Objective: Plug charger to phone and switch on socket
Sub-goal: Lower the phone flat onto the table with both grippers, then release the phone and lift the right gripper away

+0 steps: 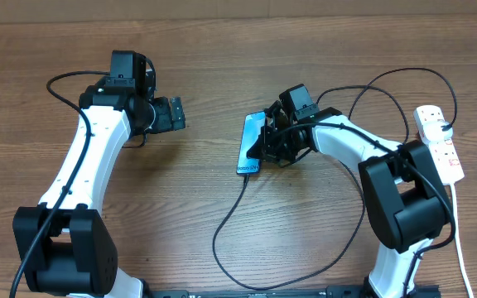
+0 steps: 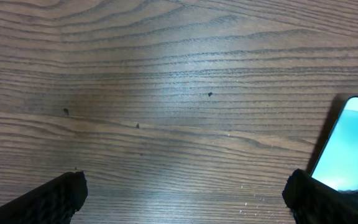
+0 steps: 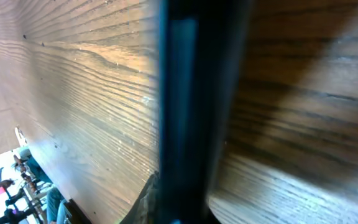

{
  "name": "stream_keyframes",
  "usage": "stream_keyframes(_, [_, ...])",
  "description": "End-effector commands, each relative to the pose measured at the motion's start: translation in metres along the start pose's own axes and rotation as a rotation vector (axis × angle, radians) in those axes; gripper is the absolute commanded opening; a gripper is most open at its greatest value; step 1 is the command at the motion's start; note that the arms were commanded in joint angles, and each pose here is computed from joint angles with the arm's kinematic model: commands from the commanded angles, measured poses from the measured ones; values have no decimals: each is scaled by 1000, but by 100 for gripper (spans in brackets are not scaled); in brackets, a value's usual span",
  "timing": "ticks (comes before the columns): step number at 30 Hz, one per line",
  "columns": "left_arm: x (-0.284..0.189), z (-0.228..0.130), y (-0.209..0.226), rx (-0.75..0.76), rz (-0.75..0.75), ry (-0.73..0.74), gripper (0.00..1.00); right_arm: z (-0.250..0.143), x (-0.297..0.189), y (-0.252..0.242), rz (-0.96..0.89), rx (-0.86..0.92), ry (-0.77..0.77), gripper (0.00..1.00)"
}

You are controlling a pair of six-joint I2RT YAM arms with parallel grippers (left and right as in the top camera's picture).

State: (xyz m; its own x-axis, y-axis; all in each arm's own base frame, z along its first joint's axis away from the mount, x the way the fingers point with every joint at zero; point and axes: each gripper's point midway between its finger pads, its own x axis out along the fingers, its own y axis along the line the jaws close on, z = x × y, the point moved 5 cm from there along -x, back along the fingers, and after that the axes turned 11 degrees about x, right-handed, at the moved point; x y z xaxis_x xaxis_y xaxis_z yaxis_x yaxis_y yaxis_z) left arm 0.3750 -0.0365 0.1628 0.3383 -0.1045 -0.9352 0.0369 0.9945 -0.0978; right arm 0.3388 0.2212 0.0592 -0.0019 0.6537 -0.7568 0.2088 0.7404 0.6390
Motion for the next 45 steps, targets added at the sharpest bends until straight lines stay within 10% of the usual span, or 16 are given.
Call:
stream_keyframes(1, [-2, 1, 1, 20, 12, -7, 100, 6, 6, -1, -14, -21, -14, 12])
stream_keyframes(17, [-2, 1, 1, 20, 12, -7, 100, 20, 5, -8, -84, -36, -108, 40])
stream_keyframes(45, [-2, 1, 1, 20, 12, -7, 99, 45, 0, -7, -122, -59, -268, 62])
